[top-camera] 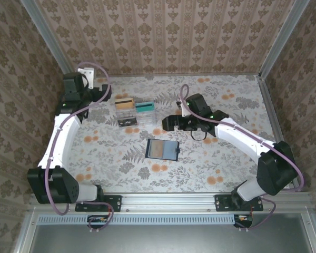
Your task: Take the credit cards out of the card holder
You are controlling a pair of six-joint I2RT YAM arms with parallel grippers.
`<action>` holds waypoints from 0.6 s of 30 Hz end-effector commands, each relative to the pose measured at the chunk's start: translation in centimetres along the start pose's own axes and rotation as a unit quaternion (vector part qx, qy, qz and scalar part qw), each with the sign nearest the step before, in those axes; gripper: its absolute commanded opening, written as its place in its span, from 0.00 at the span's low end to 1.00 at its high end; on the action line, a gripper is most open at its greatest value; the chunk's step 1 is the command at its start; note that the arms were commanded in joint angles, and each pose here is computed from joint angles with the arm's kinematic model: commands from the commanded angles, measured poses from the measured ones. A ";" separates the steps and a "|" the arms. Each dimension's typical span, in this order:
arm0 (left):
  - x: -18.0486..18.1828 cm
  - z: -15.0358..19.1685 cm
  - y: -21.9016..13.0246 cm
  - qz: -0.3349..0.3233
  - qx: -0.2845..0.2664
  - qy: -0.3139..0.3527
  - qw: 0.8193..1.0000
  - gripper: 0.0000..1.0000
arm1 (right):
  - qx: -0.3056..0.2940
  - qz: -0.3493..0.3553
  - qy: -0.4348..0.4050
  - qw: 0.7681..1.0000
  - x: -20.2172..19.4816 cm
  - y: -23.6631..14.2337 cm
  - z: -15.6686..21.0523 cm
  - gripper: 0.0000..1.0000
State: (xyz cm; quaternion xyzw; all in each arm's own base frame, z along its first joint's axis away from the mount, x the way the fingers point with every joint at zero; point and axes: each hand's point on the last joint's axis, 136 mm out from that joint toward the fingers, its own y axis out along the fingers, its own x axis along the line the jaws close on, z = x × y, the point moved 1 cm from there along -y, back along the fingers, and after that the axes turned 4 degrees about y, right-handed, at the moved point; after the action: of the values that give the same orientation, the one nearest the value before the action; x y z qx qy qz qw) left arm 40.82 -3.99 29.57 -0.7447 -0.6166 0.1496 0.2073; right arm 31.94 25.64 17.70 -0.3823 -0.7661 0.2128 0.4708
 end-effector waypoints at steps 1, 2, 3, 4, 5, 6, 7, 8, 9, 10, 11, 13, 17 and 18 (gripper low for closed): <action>-2.9 2.9 -1.5 0.074 0.026 -0.087 0.993 0.97 | 0.007 0.060 -0.003 0.998 -1.9 1.4 1.4 1.00; -3.0 3.2 -1.8 0.077 0.025 -0.099 0.992 0.95 | 0.008 0.063 0.000 0.998 -2.1 1.7 1.8 1.00; -3.4 3.7 -2.2 0.084 0.027 -0.114 0.990 0.93 | 0.012 0.067 0.007 0.998 -2.4 2.1 2.2 1.00; -3.7 4.3 -2.4 0.091 0.033 -0.131 0.987 0.92 | 0.015 0.070 0.014 0.997 -2.7 2.4 2.7 1.00; -4.0 4.8 -2.6 0.097 0.038 -0.147 0.984 0.91 | 0.017 0.071 0.020 0.997 -3.0 2.7 3.2 1.00; -4.4 5.5 -2.7 0.103 0.044 -0.163 0.980 0.87 | 0.020 0.075 0.030 0.996 -3.5 3.1 3.8 1.00; -4.8 6.3 -2.8 0.107 0.053 -0.174 0.977 0.83 | 0.024 0.075 0.039 0.996 -3.8 3.4 4.4 0.97; -5.2 6.9 -2.8 0.108 0.061 -0.183 0.975 0.80 | 0.029 0.076 0.046 0.996 -4.2 3.7 5.0 0.91; -5.7 7.7 -2.9 0.111 0.072 -0.191 0.973 0.77 | 0.036 0.077 0.051 0.995 -4.4 4.0 5.7 0.85; -6.2 8.5 -3.0 0.113 0.082 -0.198 0.970 0.71 | 0.044 0.080 0.057 0.994 -4.7 4.4 6.5 0.79; -6.7 9.2 -3.0 0.115 0.092 -0.210 0.967 0.66 | 0.050 0.079 0.062 0.994 -4.8 4.7 7.1 0.71; -8.3 10.7 -2.9 0.132 0.111 -0.226 0.959 0.52 | 0.065 0.079 0.078 0.992 -5.2 5.4 8.5 0.55; -11.5 13.9 -2.8 0.151 0.157 -0.243 0.945 0.43 | 0.078 0.095 0.084 0.989 -5.6 6.1 10.3 0.52; -12.4 14.6 -2.7 0.159 0.165 -0.244 0.942 0.42 | 0.081 0.100 0.082 0.988 -5.7 6.2 10.6 0.48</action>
State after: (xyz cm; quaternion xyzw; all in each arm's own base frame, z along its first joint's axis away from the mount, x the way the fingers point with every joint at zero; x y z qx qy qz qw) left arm 30.23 -12.30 18.67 -0.7405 -0.5028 0.4167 0.1588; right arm 26.52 25.02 5.84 -0.4215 -0.6696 0.2940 0.5362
